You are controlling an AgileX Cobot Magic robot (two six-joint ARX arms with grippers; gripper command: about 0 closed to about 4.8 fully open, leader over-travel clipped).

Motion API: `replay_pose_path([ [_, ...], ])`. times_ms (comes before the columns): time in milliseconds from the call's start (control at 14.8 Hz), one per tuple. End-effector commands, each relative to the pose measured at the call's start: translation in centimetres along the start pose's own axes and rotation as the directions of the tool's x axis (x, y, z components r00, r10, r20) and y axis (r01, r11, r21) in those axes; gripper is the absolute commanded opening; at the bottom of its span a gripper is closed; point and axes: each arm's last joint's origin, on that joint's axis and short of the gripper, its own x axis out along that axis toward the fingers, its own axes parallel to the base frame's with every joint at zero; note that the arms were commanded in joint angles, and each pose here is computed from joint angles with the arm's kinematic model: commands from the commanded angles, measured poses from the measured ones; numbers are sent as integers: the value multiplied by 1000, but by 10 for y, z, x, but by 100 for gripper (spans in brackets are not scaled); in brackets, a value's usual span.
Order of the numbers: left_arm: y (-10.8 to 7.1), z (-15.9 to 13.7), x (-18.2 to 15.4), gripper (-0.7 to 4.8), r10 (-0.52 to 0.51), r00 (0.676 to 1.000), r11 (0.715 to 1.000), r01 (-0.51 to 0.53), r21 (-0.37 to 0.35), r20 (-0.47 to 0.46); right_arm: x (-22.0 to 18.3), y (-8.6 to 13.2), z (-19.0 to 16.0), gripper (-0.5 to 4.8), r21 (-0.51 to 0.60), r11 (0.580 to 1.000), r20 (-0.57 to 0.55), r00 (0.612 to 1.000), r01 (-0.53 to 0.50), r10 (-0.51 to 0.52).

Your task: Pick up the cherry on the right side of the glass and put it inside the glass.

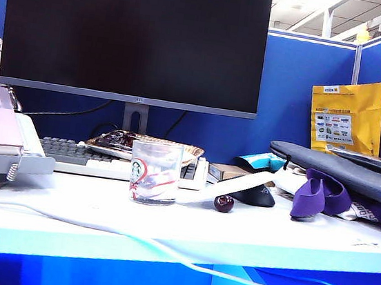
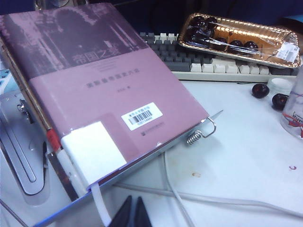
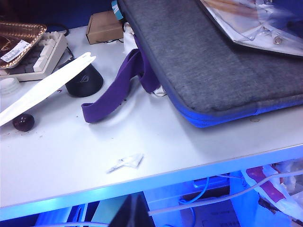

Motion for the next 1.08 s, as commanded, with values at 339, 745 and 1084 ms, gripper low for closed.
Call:
replay_pose_path([
  [339, 0, -1, 0, -5, -3, 1000, 1000, 3, 4, -9, -1, 6, 10, -1, 145, 974, 73, 983, -175, 166],
  [745, 0, -1, 0, -5, -3, 1000, 1000, 3, 4, -9, -27, 23, 98, -1, 198, 929, 269, 929, -312, 255],
  [1084, 0, -1, 0, -5, -3, 1000, 1000, 3, 4, -9, 49, 51, 189, -1, 226, 870, 11, 895, -437, 447],
])
